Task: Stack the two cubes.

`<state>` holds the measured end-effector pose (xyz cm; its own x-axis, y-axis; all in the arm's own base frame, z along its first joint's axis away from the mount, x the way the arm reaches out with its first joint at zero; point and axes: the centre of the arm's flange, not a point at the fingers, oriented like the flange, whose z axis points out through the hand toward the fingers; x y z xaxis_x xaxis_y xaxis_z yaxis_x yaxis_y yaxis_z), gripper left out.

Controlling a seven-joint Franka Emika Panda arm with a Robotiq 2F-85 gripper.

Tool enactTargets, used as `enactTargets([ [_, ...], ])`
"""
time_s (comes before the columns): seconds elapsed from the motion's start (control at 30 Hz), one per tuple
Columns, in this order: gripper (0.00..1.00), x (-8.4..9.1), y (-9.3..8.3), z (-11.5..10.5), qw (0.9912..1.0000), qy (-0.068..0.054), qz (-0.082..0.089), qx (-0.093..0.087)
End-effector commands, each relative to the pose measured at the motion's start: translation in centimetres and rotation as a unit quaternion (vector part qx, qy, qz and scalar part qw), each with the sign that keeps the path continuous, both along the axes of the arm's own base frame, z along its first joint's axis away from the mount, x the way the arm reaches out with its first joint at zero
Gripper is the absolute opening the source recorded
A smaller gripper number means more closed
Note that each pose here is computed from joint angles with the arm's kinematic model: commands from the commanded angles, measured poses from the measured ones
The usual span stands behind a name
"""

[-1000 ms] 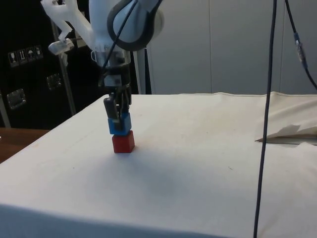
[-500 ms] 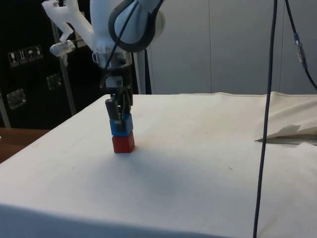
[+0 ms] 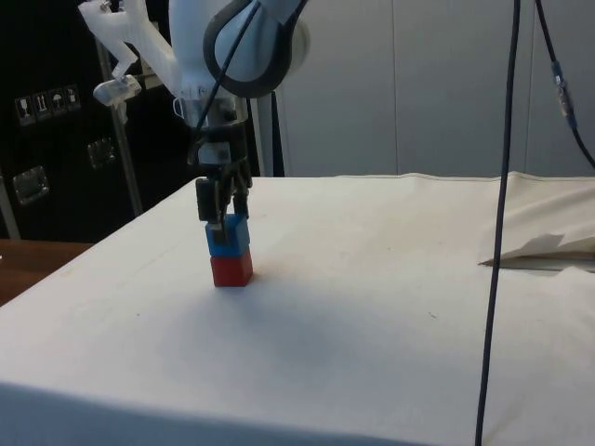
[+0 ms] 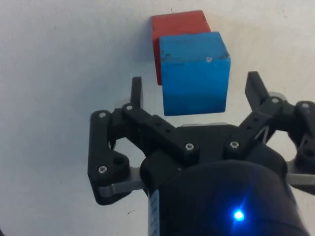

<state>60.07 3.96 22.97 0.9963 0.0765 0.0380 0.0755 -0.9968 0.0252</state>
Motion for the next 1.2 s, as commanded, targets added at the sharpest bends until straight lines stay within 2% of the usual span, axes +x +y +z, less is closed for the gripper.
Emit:
enactTargets([
  [0.0,1.00,0.0,0.1,0.0,1.00000,0.000,0.000,0.000],
  [0.23,1.00,0.0,0.1,0.0,1.00000,0.000,0.000,0.000],
  [0.33,1.00,0.1,0.1,1.3,1.00000,-0.002,0.000,0.000],
  [0.37,1.00,0.1,0.0,0.4,1.00000,-0.003,0.000,0.000],
  [0.43,1.00,0.1,0.1,1.8,1.00000,-0.002,0.000,0.000],
  [0.63,1.00,0.1,0.1,3.7,0.99999,-0.004,-0.001,0.001],
  [0.7,1.00,0.1,0.0,3.7,0.99998,-0.006,-0.001,0.001],
  [0.97,1.00,0.1,0.1,6.1,0.99995,-0.009,-0.001,0.001],
  [1.0,1.00,0.2,0.0,5.7,0.99993,-0.011,-0.001,0.001],
  [1.17,1.00,0.1,0.0,7.5,0.99991,-0.013,-0.001,0.002],
])
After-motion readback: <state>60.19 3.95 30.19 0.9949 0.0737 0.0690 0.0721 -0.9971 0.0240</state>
